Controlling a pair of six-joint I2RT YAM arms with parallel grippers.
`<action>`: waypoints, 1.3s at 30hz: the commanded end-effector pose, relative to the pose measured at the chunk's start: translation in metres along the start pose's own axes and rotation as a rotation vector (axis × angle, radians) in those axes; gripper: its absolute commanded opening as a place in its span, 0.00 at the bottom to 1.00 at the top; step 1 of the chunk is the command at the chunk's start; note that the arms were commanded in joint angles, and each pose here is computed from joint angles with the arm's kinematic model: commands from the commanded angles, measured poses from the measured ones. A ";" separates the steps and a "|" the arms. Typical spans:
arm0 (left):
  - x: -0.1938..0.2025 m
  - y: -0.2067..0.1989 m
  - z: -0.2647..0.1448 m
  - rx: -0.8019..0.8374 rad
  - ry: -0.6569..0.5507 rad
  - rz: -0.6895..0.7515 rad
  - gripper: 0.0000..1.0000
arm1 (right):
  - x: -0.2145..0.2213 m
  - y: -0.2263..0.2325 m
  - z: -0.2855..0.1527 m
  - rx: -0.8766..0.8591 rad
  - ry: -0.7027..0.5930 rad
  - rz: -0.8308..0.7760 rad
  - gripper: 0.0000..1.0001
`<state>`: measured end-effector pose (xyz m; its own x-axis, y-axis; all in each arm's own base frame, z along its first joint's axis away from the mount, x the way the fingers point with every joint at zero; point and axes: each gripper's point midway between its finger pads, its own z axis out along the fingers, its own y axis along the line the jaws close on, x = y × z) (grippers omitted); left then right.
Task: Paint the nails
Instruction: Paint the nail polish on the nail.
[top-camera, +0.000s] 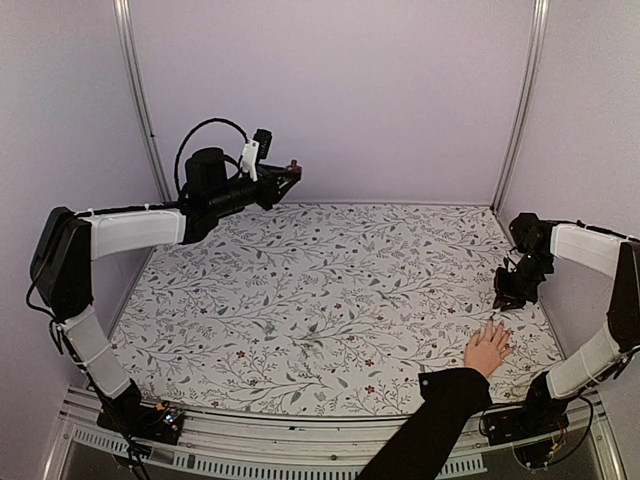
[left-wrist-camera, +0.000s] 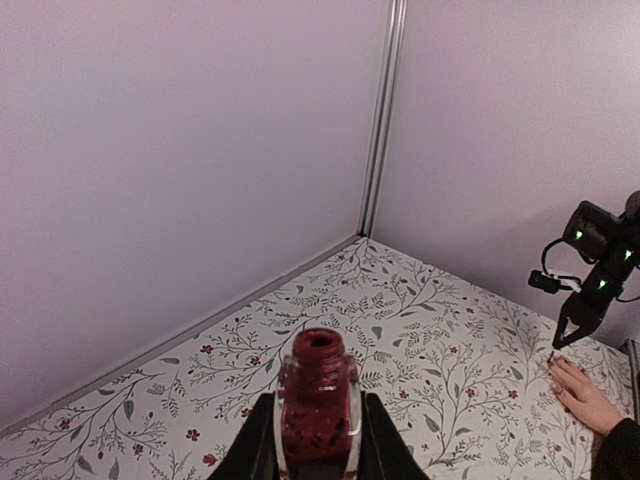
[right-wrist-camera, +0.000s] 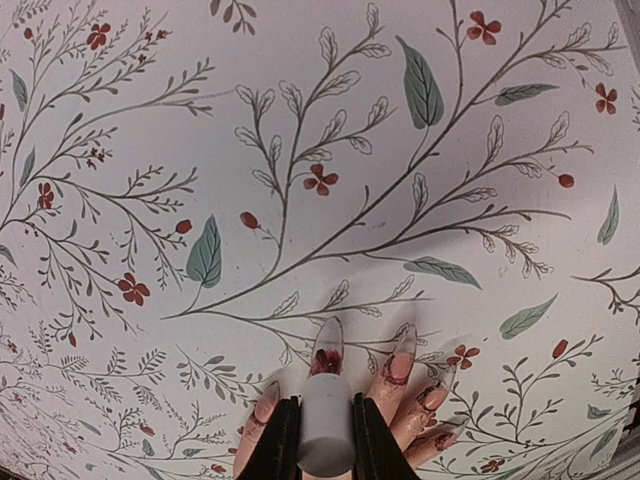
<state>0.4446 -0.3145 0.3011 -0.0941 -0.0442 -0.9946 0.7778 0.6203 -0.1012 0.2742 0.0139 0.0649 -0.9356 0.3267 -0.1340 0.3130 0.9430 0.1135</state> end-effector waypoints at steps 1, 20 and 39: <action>-0.007 0.007 0.001 -0.008 -0.022 0.002 0.00 | -0.001 -0.004 0.003 0.014 -0.001 -0.004 0.00; -0.007 0.008 0.002 -0.010 -0.022 0.002 0.00 | -0.002 -0.009 0.006 0.046 -0.008 0.009 0.00; -0.005 0.010 0.004 -0.014 -0.022 -0.003 0.00 | -0.012 -0.004 0.006 0.035 -0.020 0.002 0.00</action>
<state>0.4476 -0.3154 0.2931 -0.1100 -0.0394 -0.9931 0.7749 0.6224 -0.1106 0.2771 0.0094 0.0577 -0.9356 0.3275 -0.1320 0.3185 0.9441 0.0846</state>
